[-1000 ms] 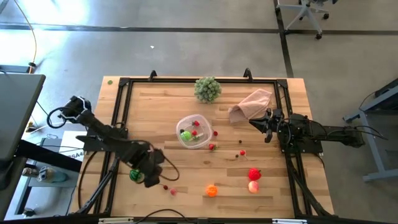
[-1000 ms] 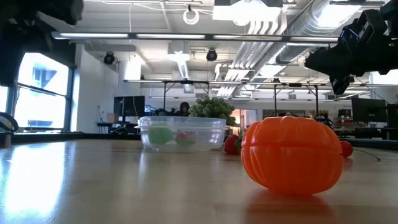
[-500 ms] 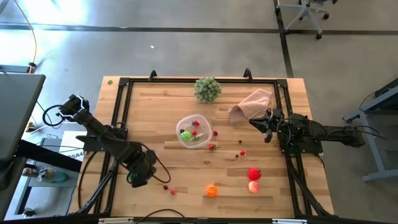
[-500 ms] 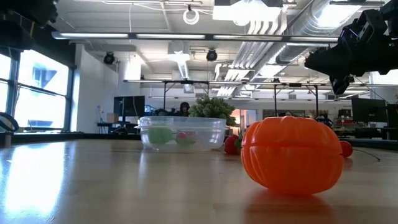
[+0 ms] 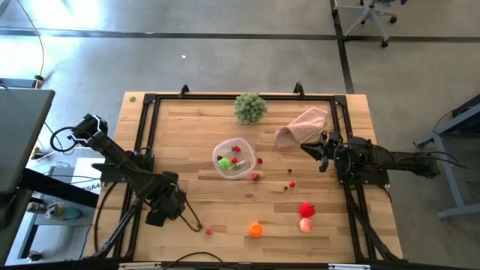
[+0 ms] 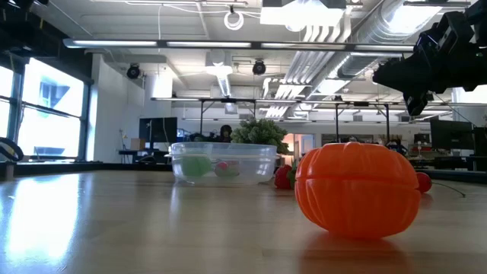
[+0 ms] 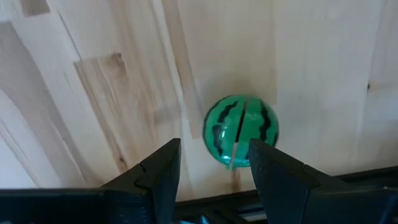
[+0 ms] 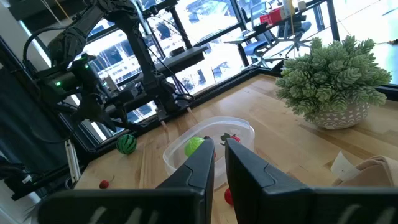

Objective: Pick and placing Produce into tupperware
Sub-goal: Put the green watermelon into the transparent bin

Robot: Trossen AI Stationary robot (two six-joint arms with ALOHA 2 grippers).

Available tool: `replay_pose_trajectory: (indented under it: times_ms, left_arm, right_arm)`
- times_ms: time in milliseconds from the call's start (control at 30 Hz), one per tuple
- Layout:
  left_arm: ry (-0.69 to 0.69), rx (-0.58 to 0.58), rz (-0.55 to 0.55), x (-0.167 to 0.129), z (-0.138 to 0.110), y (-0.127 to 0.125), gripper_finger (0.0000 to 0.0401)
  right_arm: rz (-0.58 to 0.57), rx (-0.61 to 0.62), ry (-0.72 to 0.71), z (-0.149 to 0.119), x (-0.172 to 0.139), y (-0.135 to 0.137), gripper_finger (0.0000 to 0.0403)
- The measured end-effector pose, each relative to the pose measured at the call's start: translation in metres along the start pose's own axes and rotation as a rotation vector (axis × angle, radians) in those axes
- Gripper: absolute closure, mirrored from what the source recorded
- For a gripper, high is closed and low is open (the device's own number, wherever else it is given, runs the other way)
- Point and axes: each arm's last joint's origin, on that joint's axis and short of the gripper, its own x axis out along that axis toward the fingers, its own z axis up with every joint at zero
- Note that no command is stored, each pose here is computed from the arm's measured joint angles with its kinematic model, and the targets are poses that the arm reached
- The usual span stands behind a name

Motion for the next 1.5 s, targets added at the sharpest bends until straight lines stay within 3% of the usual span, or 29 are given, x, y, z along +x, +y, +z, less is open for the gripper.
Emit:
replay_pose_trajectory:
  times_ms: [267, 567, 667, 1000, 1300, 1500]
  left_arm:
    - [-0.062, 0.085, 0.077, 0.001, -0.021, -0.033, 0.0222]
    - [-0.145, -0.005, 0.175, 0.003, -0.047, -0.055, 0.0222]
    - [-0.159, -0.182, 0.167, 0.004, -0.046, -0.054, 0.0222]
    - [-0.28, -0.959, 0.084, 0.004, -0.044, -0.054, 0.0222]
    - [-0.411, -1.234, 0.015, 0.003, -0.039, -0.055, 0.0222]
    - [-0.389, -1.473, -0.02, 0.003, -0.04, -0.055, 0.0222]
  right_arm:
    - [0.0, 0.0, 0.0, 0.0, 0.0, 0.0, 0.0373]
    - [0.0, 0.0, 0.0, 0.0, 0.0, 0.0, 0.0373]
    - [0.0, 0.0, 0.0, 0.0, 0.0, 0.0, 0.0373]
    - [0.0, 0.0, 0.0, 0.0, 0.0, 0.0, 0.0373]
    - [0.0, 0.0, 0.0, 0.0, 0.0, 0.0, 0.0373]
    - [0.0, 0.0, 0.0, 0.0, 0.0, 0.0, 0.0373]
